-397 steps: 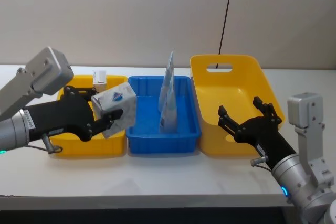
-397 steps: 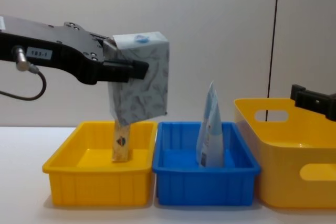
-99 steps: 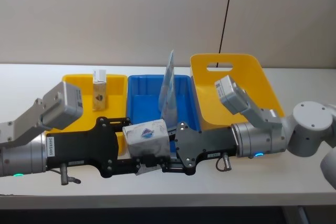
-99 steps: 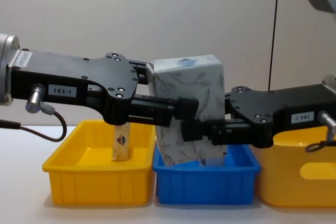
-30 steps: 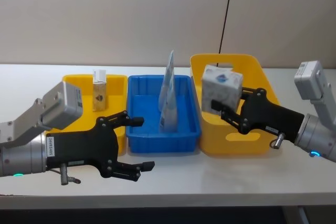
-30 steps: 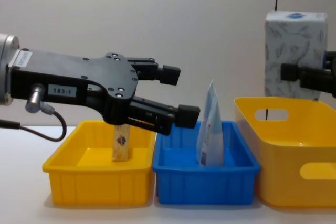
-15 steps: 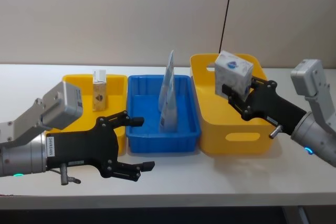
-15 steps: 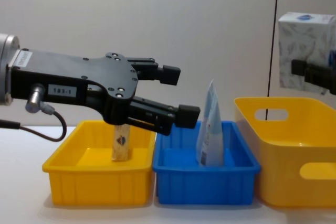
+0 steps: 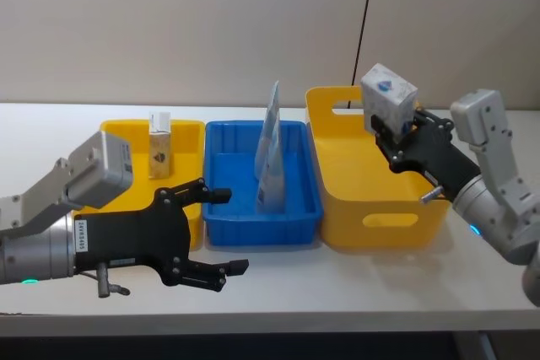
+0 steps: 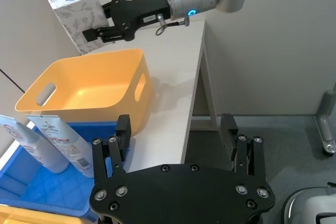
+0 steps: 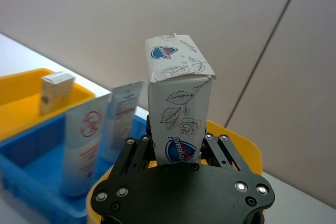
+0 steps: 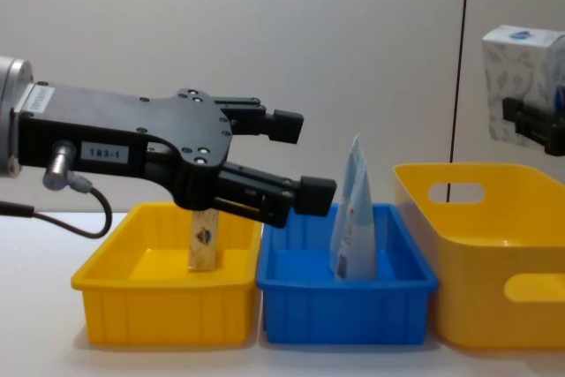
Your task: Bimanual collaborative sorting of washing and personal care products
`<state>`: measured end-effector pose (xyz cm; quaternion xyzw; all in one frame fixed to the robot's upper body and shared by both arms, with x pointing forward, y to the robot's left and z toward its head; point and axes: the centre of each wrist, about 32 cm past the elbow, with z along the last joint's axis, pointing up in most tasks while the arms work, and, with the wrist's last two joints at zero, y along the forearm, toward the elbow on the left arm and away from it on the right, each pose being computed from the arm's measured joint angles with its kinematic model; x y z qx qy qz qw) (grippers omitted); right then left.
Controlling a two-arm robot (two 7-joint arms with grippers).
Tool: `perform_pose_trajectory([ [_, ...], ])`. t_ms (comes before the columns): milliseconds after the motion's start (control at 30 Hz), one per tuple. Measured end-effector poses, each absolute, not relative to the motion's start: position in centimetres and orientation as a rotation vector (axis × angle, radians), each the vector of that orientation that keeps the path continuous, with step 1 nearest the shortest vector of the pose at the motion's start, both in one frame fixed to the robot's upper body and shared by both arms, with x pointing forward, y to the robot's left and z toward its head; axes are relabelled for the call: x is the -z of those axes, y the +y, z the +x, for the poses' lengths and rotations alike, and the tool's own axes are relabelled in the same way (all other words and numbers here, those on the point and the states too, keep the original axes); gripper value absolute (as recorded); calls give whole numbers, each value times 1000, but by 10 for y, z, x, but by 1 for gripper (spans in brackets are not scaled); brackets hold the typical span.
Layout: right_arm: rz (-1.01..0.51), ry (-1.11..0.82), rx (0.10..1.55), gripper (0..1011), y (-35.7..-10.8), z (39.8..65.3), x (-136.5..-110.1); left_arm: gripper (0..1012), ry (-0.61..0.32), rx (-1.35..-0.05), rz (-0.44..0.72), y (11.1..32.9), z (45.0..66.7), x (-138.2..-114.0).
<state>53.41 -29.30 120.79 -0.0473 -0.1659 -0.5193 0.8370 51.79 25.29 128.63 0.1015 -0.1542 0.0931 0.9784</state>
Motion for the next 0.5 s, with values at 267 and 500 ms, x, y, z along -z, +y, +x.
perform_pose_trajectory([
  [267, -111, -375, 1240, 357, -278, 546, -1201, 1001, -311, -188, 204, 253, 518, -1286],
  [500, -118, -393, 1347, 357, -266, 563, -1197, 1001, -311, -188, 204, 253, 518, -1286],
])
